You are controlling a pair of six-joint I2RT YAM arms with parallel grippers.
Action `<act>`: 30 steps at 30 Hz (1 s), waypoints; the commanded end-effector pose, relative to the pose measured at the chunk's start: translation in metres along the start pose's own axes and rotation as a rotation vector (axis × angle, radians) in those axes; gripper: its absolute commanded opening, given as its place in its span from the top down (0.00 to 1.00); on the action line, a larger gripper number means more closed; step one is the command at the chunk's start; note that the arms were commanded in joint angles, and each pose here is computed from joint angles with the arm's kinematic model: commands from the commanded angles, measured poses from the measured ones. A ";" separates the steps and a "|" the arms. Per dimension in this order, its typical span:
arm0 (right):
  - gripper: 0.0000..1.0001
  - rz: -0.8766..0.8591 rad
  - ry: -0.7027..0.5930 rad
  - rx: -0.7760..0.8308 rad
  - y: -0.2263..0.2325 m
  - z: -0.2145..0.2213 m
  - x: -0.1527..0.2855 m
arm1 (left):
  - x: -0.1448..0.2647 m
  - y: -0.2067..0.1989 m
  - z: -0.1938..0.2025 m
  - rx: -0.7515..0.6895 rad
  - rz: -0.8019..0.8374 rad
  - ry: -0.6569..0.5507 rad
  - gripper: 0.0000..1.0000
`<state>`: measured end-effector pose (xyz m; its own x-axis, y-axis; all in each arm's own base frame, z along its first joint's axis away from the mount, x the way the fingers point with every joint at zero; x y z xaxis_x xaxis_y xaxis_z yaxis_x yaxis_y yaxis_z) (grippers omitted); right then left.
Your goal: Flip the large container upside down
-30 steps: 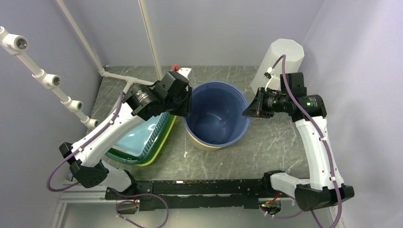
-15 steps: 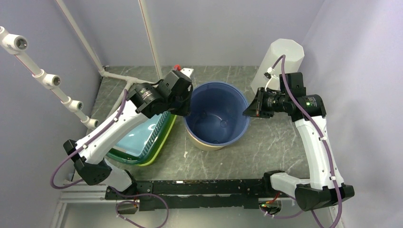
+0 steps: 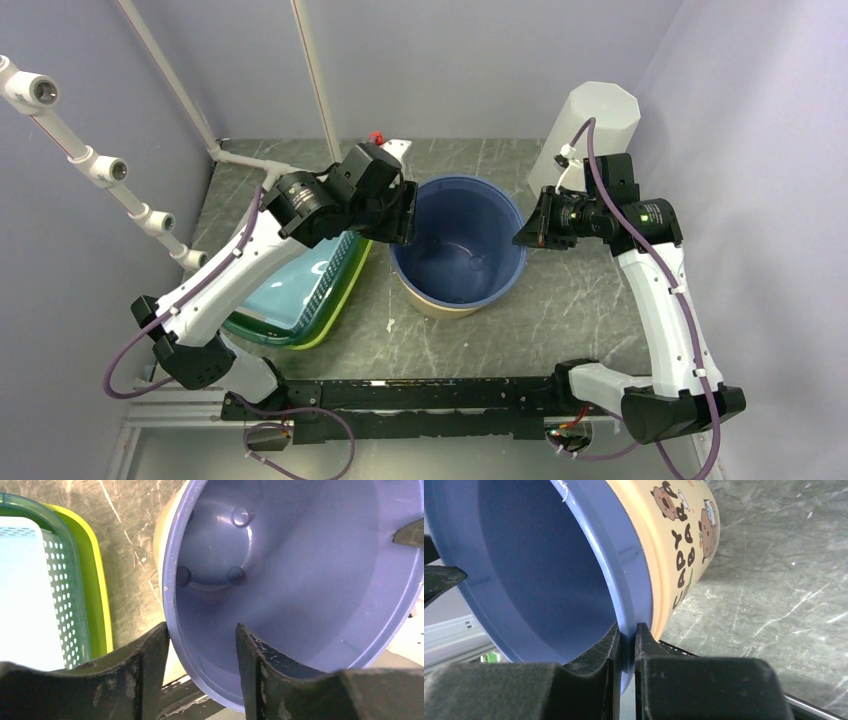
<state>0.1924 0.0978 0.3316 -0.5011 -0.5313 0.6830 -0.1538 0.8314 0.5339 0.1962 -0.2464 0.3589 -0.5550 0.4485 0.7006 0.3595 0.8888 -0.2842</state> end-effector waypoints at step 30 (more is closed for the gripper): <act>1.00 -0.276 -0.130 0.076 0.043 -0.015 0.022 | -0.001 0.000 0.001 -0.035 -0.019 0.059 0.62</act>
<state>0.1870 0.1043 0.3380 -0.4952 -0.5935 0.6344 -0.2037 0.7892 0.5793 0.1981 -0.2412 0.3451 -0.5129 0.3720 0.7737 0.3572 0.9120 -0.2016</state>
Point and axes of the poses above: each gripper's point midway between its finger pads, its own x axis back along the fingers, its own y axis along the line the jaws close on, z = x × y, the point moved 6 cm from there along x, back along the fingers, and after that the axes turned 1 degree about x, right-handed, at the moved point
